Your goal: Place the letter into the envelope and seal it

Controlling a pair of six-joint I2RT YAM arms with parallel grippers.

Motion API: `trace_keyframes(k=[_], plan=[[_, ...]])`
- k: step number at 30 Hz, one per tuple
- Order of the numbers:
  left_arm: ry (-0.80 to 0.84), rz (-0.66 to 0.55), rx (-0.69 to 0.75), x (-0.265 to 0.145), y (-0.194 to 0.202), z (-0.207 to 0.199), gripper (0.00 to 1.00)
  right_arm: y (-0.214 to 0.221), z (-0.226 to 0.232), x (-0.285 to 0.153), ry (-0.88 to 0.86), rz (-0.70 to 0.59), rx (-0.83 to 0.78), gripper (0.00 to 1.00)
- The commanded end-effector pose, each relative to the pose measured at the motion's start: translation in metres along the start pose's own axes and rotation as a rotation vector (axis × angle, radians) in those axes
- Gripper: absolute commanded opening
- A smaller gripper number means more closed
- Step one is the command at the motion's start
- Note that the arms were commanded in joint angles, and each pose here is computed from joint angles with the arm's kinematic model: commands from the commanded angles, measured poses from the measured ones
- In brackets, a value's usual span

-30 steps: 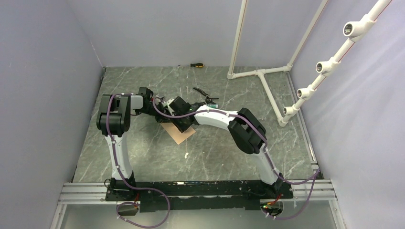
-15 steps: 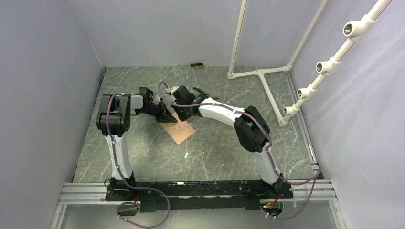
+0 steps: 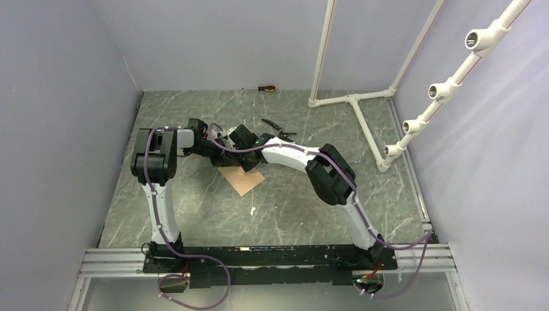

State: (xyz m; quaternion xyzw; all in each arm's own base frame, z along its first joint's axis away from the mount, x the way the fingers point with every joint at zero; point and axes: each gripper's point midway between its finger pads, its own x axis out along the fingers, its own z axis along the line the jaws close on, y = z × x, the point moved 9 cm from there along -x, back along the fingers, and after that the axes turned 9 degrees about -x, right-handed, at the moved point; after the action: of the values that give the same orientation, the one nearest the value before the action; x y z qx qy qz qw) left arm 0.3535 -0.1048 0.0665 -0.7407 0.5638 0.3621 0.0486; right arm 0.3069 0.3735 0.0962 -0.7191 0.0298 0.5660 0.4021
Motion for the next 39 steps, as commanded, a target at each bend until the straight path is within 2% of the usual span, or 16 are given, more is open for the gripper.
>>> trace_keyframes(k=[1, 6, 13, 20, 28, 34, 39], plan=[[-0.243, -0.07, -0.115, 0.011, -0.005, 0.051, 0.02, 0.009, 0.005, 0.009, 0.019, 0.042, -0.069, 0.21], [-0.246, -0.068, -0.122, 0.012, -0.005, 0.052, 0.03, 0.024, 0.013, 0.012, -0.01, 0.076, -0.107, 0.26], [-0.247, -0.065, -0.121, 0.013, -0.006, 0.053, 0.03, 0.039, 0.019, 0.017, -0.037, 0.129, -0.113, 0.28], [-0.249, -0.061, -0.124, 0.013, -0.005, 0.054, 0.03, 0.044, 0.026, 0.012, -0.137, 0.114, -0.13, 0.32], [-0.251, -0.061, -0.125, 0.013, -0.005, 0.054, 0.02, 0.041, 0.023, 0.01, -0.087, 0.112, -0.099, 0.3], [-0.249, -0.065, -0.12, 0.012, -0.005, 0.053, 0.03, 0.022, 0.01, -0.004, -0.003, 0.066, -0.014, 0.27], [-0.246, -0.064, -0.119, 0.012, -0.004, 0.053, 0.03, -0.005, -0.001, -0.029, -0.023, -0.045, 0.081, 0.23]])
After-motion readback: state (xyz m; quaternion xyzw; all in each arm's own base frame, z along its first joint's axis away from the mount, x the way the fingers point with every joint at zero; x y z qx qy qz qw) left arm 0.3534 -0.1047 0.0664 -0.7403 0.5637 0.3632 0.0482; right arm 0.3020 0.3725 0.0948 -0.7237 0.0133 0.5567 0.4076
